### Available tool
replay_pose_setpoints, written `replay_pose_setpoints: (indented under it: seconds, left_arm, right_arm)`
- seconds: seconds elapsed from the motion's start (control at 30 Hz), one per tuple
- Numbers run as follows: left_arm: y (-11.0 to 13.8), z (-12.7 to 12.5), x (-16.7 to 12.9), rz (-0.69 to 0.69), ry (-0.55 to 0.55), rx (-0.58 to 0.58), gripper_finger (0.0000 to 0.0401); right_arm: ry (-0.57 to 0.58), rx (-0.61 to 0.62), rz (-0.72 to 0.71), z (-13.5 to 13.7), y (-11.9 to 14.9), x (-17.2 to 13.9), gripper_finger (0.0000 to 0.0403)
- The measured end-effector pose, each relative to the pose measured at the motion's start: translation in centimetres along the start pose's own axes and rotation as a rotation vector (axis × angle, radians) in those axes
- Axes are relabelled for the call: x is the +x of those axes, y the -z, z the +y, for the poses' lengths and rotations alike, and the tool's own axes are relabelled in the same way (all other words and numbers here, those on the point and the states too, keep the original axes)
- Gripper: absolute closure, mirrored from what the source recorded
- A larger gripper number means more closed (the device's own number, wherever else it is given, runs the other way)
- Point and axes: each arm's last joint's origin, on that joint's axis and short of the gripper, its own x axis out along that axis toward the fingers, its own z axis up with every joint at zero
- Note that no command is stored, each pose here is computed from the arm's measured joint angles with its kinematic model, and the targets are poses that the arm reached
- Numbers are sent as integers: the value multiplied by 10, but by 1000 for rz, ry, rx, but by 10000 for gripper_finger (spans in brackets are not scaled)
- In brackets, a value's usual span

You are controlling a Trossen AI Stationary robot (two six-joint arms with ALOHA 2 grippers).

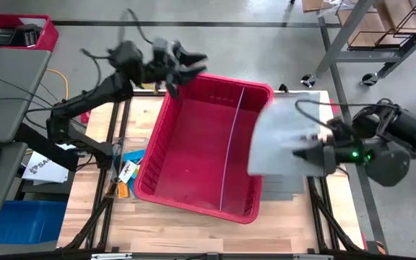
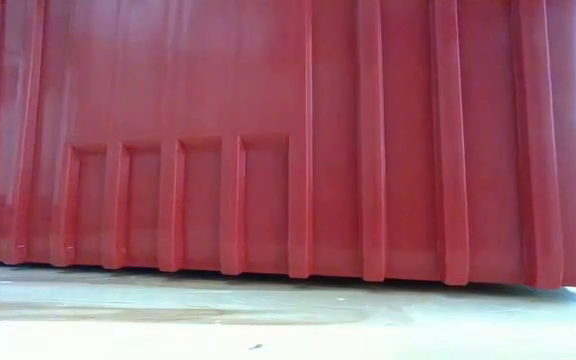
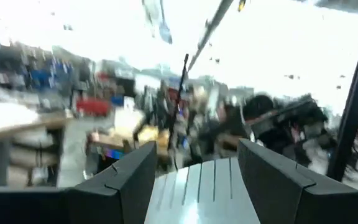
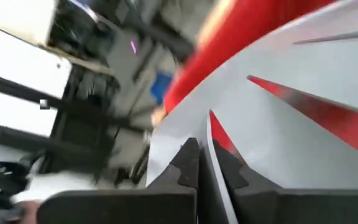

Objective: Sort Items/Unsort Items

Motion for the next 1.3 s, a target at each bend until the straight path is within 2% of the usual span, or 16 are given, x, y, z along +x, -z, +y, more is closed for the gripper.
replay_pose_setpoints:
  seconds: [0.1,0.17,0.3,0.43,0.57,0.7,0.83,1.0,1.17,1.3]
  left_arm:
    - [-27,-1,-17,-78,-30,28,180]
    - [-36,1,-27,-92,-56,28,180]
    - [-40,9,-42,-32,-130,-39,180]
    - [-40,17,-57,47,-214,-102,180]
    - [-45,21,-68,56,-258,-99,180]
    - [-63,17,-87,12,-225,-30,178]
    - [-75,15,-107,48,-207,-27,178]
    - [-78,9,-132,151,-305,38,177]
    - [-69,11,-153,289,-499,102,178]
    - [-68,15,-153,300,-526,110,178]
  right_arm:
    - [0,-141,-125,7,-16,-1,403]
    - [12,-233,-169,11,-22,2,403]
    - [-17,-384,-89,23,-24,16,402]
    - [-3,-445,9,28,-19,37,402]
    - [42,-455,75,30,-11,57,402]
    - [58,-448,72,34,-6,68,402]
    - [70,-439,43,38,-4,73,402]
    - [82,-413,-40,39,-9,71,402]
    - [76,-394,-64,39,-14,65,402]
    - [80,-389,-10,37,-11,68,403]
